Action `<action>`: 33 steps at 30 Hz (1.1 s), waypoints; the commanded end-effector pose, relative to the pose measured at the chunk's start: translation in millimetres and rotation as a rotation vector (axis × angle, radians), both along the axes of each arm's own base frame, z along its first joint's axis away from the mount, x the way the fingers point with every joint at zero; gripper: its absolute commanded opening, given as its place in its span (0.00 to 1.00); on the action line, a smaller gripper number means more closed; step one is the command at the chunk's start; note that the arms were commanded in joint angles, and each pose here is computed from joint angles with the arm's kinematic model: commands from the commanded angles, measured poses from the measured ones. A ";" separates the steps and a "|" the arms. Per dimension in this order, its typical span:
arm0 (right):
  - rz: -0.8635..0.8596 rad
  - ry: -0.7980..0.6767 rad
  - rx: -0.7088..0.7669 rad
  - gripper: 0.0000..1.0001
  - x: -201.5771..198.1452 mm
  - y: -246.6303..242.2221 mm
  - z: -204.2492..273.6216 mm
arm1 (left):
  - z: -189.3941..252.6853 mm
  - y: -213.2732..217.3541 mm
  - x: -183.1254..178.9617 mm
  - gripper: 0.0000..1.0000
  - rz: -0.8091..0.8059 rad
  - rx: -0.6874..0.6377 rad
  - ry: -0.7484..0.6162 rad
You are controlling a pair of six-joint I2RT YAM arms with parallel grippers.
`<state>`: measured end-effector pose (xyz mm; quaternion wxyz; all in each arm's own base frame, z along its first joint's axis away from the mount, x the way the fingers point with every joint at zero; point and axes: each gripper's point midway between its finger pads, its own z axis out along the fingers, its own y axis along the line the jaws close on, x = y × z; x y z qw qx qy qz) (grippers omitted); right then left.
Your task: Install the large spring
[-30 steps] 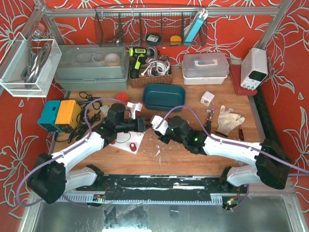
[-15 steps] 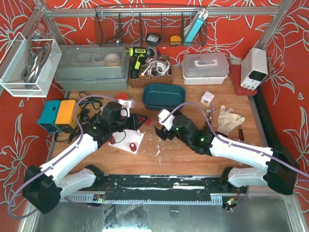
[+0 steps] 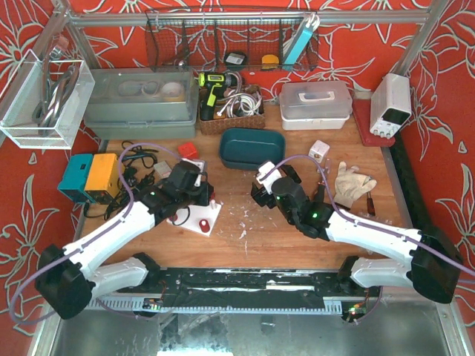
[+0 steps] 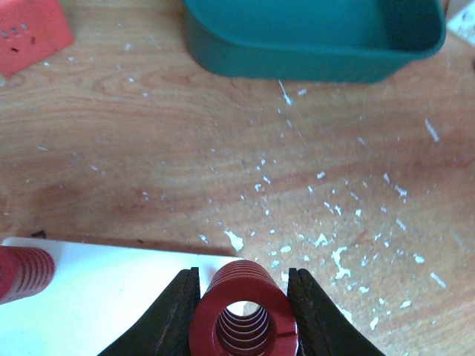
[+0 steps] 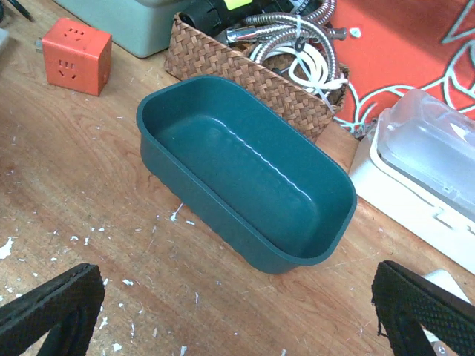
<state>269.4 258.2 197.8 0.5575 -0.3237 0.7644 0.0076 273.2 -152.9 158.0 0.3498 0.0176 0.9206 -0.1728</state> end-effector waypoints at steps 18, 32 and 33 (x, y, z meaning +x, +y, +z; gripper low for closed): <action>-0.051 0.011 0.024 0.99 7.4 -9.6 -5.9 | -11.5 -18.2 0.4 0.00 -0.028 0.200 -0.009; -0.043 0.018 0.025 0.99 7.9 -9.0 -8.1 | -35.5 -20.0 -2.0 0.01 -0.049 0.234 0.049; -0.042 0.019 0.025 0.99 8.4 -8.8 -8.4 | -37.4 -20.1 -2.6 0.02 -0.051 0.236 0.055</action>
